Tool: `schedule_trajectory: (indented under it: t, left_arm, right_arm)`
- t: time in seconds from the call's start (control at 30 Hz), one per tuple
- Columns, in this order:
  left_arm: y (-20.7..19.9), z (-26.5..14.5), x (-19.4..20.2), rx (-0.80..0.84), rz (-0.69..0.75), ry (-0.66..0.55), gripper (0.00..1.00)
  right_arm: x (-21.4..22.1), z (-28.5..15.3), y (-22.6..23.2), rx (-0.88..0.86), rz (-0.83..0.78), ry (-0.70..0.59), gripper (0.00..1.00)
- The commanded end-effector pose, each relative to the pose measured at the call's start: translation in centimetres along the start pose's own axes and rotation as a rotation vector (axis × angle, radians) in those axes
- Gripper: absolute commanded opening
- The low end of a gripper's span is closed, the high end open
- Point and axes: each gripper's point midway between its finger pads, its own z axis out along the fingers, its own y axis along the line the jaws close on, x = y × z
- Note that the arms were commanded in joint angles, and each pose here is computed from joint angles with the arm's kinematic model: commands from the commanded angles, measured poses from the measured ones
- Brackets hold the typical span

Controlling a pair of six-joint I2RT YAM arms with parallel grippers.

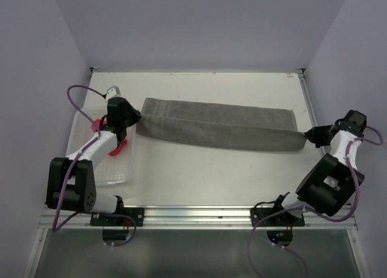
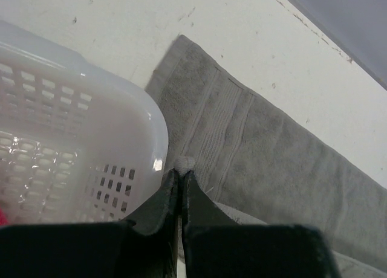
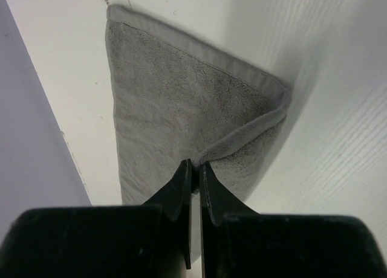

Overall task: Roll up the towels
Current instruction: Fold the towel

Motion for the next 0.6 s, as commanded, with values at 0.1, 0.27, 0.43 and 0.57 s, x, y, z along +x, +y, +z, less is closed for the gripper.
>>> schedule_trajectory:
  t: [0.1, 0.27, 0.43, 0.57]
  left_arm:
    - [-2.2, 1.9, -4.0, 0.001, -0.033, -0.101, 0.0]
    - [-3.1, 3.0, -5.2, 0.008, -0.032, -0.115, 0.0]
    - [-3.7, 4.3, -5.8, 0.006, -0.025, -0.112, 0.0]
    - [-3.7, 5.0, -6.1, -0.006, -0.014, -0.119, 0.0]
  right_arm:
    - [-1.2, 1.5, 4.6, -0.083, -0.052, -0.027, 0.0]
    - [-1.9, 2.6, 5.7, -0.063, -0.06, -0.048, 0.0]
    - [-3.2, 3.8, 5.8, -0.033, -0.04, -0.078, 0.0]
    - [-3.7, 4.9, 6.2, -0.032, -0.029, -0.077, 0.0]
